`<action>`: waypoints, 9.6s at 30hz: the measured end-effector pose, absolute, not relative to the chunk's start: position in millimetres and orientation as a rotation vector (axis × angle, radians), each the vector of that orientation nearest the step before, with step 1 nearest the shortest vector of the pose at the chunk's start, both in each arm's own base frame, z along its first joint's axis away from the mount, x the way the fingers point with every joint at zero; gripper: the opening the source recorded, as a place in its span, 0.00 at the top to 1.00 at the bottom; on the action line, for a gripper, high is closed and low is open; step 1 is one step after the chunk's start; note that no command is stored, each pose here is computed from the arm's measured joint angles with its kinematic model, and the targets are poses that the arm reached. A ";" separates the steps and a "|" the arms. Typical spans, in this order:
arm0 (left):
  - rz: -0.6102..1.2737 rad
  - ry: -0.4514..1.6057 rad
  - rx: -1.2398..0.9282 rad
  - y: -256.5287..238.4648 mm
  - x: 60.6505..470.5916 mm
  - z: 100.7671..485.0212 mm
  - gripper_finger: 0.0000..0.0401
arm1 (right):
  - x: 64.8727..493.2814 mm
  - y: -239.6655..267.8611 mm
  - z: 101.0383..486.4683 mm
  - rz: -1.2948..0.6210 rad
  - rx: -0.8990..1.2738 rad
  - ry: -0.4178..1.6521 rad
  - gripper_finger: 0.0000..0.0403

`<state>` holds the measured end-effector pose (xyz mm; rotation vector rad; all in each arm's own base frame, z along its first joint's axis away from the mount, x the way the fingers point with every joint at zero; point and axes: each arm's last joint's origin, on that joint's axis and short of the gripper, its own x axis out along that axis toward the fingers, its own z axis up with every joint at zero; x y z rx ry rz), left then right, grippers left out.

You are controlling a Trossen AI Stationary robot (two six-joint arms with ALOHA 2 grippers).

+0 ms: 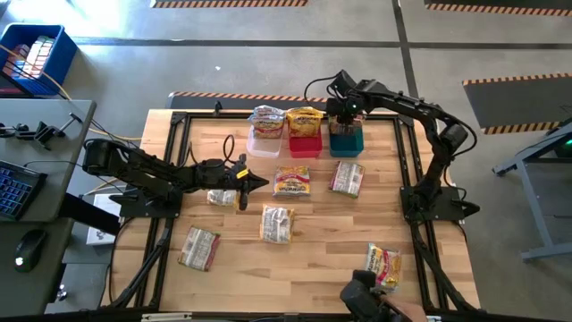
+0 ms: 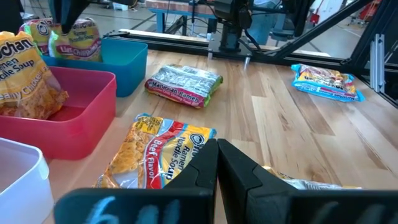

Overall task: Sort Maruchan noodles
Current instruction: Put the yellow noodle pack into the blue bin, then put the yellow noodle pack into the red bin

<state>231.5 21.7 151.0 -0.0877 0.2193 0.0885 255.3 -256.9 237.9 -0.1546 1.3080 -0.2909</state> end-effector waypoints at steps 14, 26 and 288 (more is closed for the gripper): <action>0.069 0.221 -0.061 17.6 231.8 151.0 1.00 | 263.1 -255.9 241.5 -0.314 -0.149 1.229 0.84; 0.089 0.217 -0.032 18.1 231.9 151.5 1.00 | 260.8 -223.2 290.0 -0.350 -0.148 1.068 0.76; 0.109 -0.095 0.205 -61.7 261.6 223.1 0.29 | 295.3 27.8 196.5 0.116 -0.157 -0.339 0.75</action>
